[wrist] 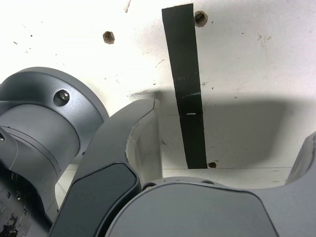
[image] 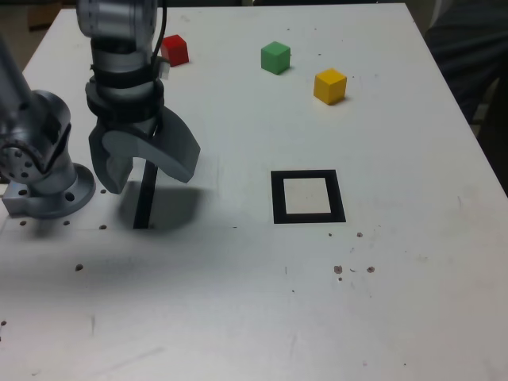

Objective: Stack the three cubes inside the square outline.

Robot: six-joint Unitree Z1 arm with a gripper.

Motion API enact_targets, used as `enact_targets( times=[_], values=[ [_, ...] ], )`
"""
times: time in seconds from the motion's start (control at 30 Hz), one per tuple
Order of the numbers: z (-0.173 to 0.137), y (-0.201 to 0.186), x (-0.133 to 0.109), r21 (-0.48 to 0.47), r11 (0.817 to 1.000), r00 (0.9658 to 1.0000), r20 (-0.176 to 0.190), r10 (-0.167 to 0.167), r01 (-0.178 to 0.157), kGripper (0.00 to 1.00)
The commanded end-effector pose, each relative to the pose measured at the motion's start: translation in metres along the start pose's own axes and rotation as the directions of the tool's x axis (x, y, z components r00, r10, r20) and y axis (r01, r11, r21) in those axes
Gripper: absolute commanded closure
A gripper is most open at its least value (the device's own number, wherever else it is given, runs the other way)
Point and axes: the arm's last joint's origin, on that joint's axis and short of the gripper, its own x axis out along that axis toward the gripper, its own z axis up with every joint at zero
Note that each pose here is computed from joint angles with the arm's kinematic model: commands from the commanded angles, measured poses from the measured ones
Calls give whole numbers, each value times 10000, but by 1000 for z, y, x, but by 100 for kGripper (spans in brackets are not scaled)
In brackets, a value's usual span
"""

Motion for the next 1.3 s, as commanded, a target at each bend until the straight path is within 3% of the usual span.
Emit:
enact_targets(
  times=[0.0,0.63,1.27],
  values=[
    [-1,0,-2,-8,10000,9999,103,-9,9,1],
    [-3,0,0,-6,10000,10000,29,-5,5,1],
    [5,25,-14,-278,9990,9993,-107,353,-355,1]
  ],
)
